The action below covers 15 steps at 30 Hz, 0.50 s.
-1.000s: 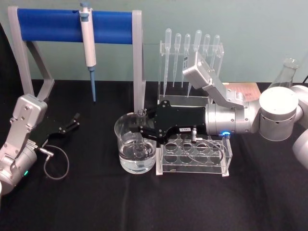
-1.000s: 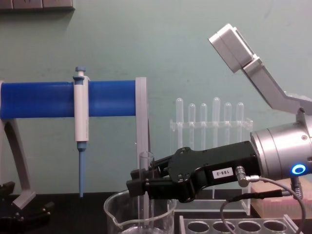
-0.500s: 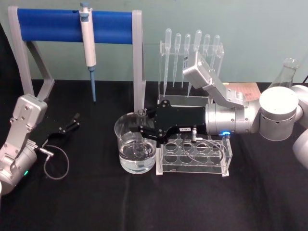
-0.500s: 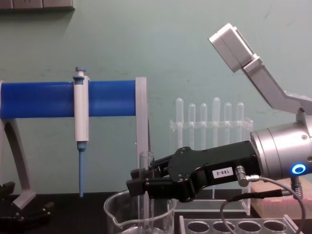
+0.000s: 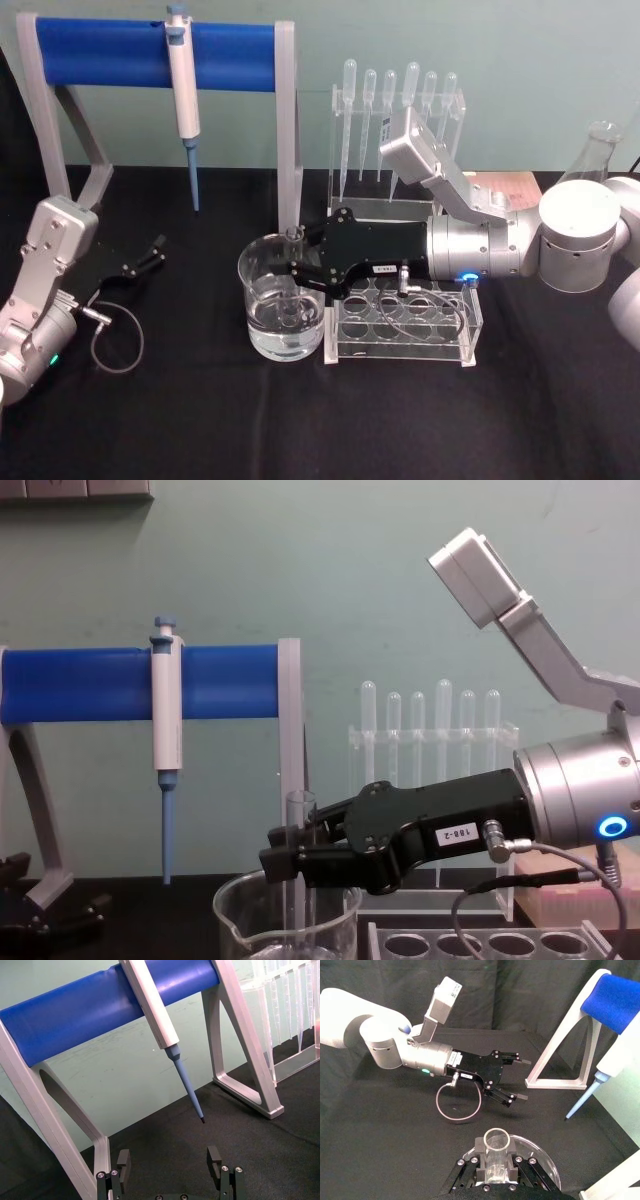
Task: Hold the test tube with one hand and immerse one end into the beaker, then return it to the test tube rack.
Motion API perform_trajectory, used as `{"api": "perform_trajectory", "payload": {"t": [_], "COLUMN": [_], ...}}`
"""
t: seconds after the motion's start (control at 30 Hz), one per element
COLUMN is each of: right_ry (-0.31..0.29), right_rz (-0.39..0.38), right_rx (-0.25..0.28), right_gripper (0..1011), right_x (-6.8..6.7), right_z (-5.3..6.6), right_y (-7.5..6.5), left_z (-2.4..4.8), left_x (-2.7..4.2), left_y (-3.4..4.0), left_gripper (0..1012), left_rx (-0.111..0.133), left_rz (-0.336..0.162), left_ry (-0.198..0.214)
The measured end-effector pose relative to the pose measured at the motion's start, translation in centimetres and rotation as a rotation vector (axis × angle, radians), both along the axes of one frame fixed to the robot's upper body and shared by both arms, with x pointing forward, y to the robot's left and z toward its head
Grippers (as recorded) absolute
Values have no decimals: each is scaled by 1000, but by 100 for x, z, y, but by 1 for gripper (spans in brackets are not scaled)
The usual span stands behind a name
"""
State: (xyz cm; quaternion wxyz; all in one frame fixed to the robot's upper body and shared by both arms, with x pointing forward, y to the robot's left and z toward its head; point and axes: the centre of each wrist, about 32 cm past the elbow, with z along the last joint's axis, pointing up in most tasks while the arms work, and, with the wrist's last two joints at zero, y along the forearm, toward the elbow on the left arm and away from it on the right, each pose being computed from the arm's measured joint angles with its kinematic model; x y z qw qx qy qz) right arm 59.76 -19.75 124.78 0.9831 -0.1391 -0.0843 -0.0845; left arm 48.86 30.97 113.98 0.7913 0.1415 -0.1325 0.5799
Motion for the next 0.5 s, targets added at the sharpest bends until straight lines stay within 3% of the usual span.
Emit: {"api": "perform_trajectory", "payload": {"t": [0.5], "right_ry": [0], "right_rz": [0], "right_rx": [0], "right_gripper": [241], "right_x": [0], "right_z": [0], "right_y": [0], "left_z": [0], "left_x": [0], "left_y": [0], "left_gripper": [1000], "left_rx": [0], "left_rz": [0], "left_ry": [0]}}
